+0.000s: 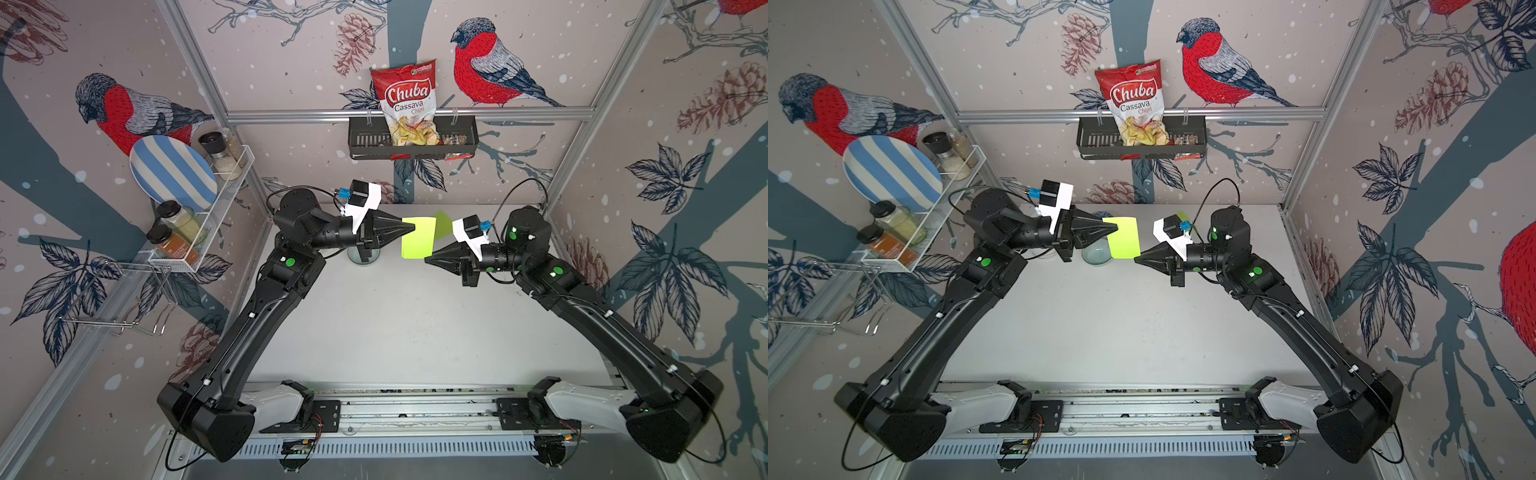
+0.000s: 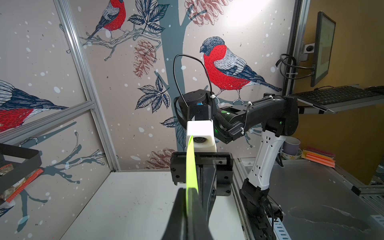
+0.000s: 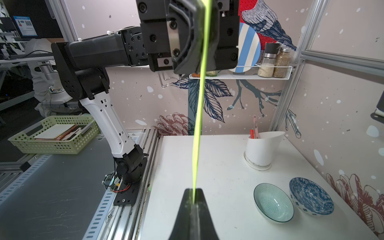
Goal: Fold the square paper along the opposite sides
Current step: Smooth out the paper.
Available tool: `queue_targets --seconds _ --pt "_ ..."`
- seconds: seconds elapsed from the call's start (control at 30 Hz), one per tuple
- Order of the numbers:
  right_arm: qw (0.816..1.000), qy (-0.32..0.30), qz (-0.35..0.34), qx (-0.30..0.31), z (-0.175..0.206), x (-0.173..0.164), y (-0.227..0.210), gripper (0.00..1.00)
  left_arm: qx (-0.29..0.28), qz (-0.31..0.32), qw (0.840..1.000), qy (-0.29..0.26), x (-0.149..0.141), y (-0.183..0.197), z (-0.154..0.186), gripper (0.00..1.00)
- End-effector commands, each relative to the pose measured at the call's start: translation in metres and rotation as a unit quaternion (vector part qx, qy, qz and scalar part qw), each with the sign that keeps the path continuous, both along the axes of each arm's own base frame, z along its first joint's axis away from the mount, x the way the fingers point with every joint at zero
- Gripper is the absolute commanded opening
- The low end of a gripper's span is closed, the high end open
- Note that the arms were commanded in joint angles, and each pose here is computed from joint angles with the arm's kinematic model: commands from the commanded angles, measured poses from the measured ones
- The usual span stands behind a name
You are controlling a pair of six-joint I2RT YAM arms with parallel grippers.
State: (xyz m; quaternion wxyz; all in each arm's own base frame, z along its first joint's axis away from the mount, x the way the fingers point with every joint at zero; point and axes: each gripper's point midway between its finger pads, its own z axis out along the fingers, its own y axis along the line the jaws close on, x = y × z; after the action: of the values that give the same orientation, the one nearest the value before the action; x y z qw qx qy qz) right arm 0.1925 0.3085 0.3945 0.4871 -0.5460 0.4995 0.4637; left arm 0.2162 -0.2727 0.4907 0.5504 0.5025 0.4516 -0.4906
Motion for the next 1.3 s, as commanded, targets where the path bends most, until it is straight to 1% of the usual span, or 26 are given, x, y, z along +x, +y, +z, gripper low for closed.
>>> queue_targets --seconds 0.0,0.03,0.07,0.1,0.13,0.17,0.23,0.43,0.47,0.5,0.53,0.57,0.6,0.63,0.67,0.7,0.73,0.77,0.83,0.87,0.93,1.03,1.1,1.17,1.27 --pt "1.0 -0.006 -0.004 0.005 0.003 0.001 0.0 0.0 -0.007 0.005 1.0 -0.021 -0.002 0.002 0.007 0.0" --pt "1.0 -0.007 -0.008 0.006 0.003 0.001 -0.001 0.0 -0.007 0.005 1.0 -0.02 -0.002 0.002 0.007 0.0" --pt "1.0 -0.007 -0.012 0.007 0.002 0.003 -0.001 0.04 -0.007 0.005 1.0 -0.02 -0.002 0.002 0.007 0.0" --pt "1.0 -0.008 -0.013 0.008 0.003 0.002 -0.002 0.16 -0.007 0.005 1.0 -0.021 -0.002 0.002 0.007 0.0" --pt "1.0 -0.009 -0.013 0.007 0.001 0.002 -0.002 0.21 -0.007 0.004 1.0 -0.02 -0.001 0.002 0.007 0.0" --pt "1.0 -0.01 -0.014 0.007 0.001 0.002 -0.003 0.21 -0.007 0.005 1.0 -0.019 -0.001 0.002 0.007 0.0" --pt "1.0 -0.008 -0.016 0.007 0.0 0.003 -0.003 0.0 -0.007 0.005 1.0 -0.02 -0.001 0.001 0.007 0.0" --pt "1.0 -0.005 -0.027 0.004 -0.003 0.004 -0.004 0.0 -0.008 0.008 1.0 -0.021 -0.001 0.002 0.007 0.0" --pt "1.0 -0.006 -0.029 0.003 -0.004 0.004 -0.005 0.08 -0.007 0.011 1.0 -0.018 0.001 0.002 0.006 0.0" --pt "0.999 -0.006 -0.038 0.002 -0.006 0.005 -0.007 0.24 -0.008 0.016 1.0 -0.018 0.003 0.002 0.005 0.0" --pt "0.999 -0.007 -0.048 0.001 -0.008 0.006 -0.009 0.34 -0.008 0.021 1.0 -0.016 0.005 0.001 0.004 0.0" --pt "0.998 -0.005 -0.06 0.0 -0.01 0.009 -0.012 0.4 -0.009 0.028 0.999 -0.013 0.008 0.002 0.003 0.0" --pt "0.997 -0.003 -0.08 -0.002 -0.015 0.013 -0.015 0.49 -0.01 0.04 0.999 -0.008 0.013 0.001 0.0 0.0" --pt "0.994 -0.001 -0.111 -0.003 -0.018 0.02 -0.019 0.57 -0.012 0.053 0.999 -0.004 0.018 0.002 -0.001 0.0" --pt "0.99 0.001 -0.142 -0.002 -0.021 0.027 -0.024 0.63 -0.013 0.065 0.998 0.004 0.024 0.002 -0.005 0.0" --pt "0.983 0.003 -0.183 -0.002 -0.025 0.037 -0.032 0.69 -0.016 0.084 0.996 0.014 0.032 0.002 -0.009 0.0" --pt "0.974 0.005 -0.227 0.001 -0.028 0.047 -0.041 0.79 -0.021 0.103 0.994 0.025 0.04 0.003 -0.013 0.0" --pt "0.964 0.007 -0.267 0.003 -0.03 0.056 -0.05 0.86 -0.024 0.117 0.992 0.037 0.047 0.003 -0.019 0.0" --pt "0.935 0.007 -0.355 0.023 -0.03 0.073 -0.077 0.99 -0.029 0.142 0.987 0.068 0.062 0.004 -0.035 0.0" --pt "0.92 0.003 -0.39 0.039 -0.027 0.078 -0.09 1.0 -0.032 0.15 0.984 0.084 0.067 0.004 -0.043 0.0" --pt "0.878 -0.004 -0.471 0.084 -0.02 0.087 -0.126 1.0 -0.039 0.167 0.977 0.128 0.081 0.003 -0.067 0.0" --pt "0.821 -0.003 -0.552 0.147 -0.016 0.089 -0.172 1.0 -0.033 0.181 0.963 0.195 0.1 -0.002 -0.108 0.0" --pt "0.795 0.002 -0.583 0.17 -0.017 0.091 -0.193 1.0 -0.017 0.181 0.954 0.237 0.107 -0.008 -0.137 0.0" --pt "0.782 0.018 -0.601 0.167 -0.021 0.098 -0.206 1.0 0.007 0.184 0.944 0.275 0.111 -0.015 -0.172 0.0" --pt "0.772 0.044 -0.616 0.149 -0.031 0.112 -0.214 1.0 0.052 0.192 0.929 0.311 0.112 -0.031 -0.219 0.0"
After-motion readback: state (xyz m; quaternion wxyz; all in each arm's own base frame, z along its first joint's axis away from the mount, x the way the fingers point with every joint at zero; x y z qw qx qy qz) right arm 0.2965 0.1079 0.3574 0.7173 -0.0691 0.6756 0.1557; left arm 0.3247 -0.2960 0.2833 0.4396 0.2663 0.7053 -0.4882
